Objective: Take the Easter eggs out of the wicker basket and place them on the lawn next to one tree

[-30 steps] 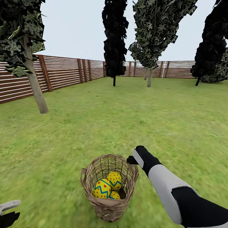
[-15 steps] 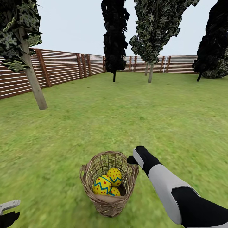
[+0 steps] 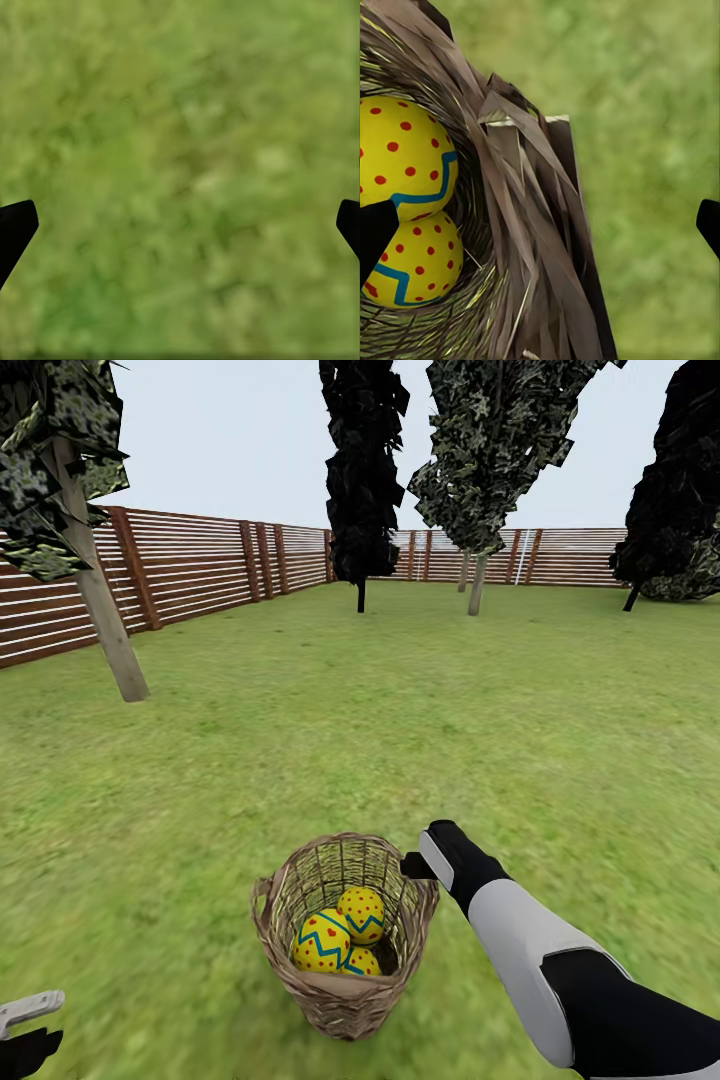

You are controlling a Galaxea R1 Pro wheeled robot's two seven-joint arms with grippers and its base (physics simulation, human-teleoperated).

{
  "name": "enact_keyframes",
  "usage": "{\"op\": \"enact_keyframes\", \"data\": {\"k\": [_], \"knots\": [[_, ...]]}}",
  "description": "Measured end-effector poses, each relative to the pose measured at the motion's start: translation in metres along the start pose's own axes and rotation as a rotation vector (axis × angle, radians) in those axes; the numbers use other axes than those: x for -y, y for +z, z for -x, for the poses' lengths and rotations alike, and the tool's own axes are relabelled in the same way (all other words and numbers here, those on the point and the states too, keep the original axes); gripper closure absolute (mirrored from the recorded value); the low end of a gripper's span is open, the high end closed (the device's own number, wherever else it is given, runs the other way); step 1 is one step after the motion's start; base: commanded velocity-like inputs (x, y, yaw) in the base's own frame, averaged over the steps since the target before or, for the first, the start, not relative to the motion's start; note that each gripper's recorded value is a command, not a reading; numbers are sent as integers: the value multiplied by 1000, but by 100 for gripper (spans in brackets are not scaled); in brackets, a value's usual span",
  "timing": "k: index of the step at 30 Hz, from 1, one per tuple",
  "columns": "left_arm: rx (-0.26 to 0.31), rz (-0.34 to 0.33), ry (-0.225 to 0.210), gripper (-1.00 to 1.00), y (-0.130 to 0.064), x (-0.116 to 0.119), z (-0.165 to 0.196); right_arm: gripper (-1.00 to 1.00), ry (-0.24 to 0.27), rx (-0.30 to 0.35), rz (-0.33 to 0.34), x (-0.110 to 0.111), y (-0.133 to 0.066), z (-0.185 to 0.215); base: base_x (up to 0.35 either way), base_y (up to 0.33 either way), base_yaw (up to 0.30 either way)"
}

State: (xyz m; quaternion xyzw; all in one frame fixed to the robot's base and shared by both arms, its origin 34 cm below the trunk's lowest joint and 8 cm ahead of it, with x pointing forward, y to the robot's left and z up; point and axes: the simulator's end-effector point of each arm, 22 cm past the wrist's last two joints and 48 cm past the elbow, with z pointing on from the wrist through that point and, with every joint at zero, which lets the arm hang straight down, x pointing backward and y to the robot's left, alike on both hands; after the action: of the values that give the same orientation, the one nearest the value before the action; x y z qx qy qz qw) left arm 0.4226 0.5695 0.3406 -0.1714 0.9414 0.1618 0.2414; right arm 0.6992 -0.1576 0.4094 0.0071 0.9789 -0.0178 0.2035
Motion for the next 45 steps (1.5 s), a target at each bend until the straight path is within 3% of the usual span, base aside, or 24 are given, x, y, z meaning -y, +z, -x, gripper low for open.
{"op": "enact_keyframes", "data": {"k": [4, 5, 13, 15, 32, 45], "knots": [[0, 0, 0, -100, 0, 0, 0, -100, 0, 0, 0, 0, 0, 0, 0, 0, 0], [0, 0, 0, -100, 0, 0, 0, 100, 0, 0, 0, 0, 0, 0, 0, 0, 0], [0, 1, 1, -100, 0, 0, 0, 100, -23, 1, -24, 5, 0, 0, 0, 0, 0], [0, 1, 1, -100, 0, 0, 0, 100, 0, -2, 1, 0, 0, -1, 0, 0, 0], [-2, 1, 1, -100, 0, 0, -1, 100, -2, -2, 1, 0, 0, -1, 0, 0, 0], [43, -10, -20, -100, -12, -2, 15, 100, -2, 51, -1, 1, -29, 16, 0, 0, 0]]}}
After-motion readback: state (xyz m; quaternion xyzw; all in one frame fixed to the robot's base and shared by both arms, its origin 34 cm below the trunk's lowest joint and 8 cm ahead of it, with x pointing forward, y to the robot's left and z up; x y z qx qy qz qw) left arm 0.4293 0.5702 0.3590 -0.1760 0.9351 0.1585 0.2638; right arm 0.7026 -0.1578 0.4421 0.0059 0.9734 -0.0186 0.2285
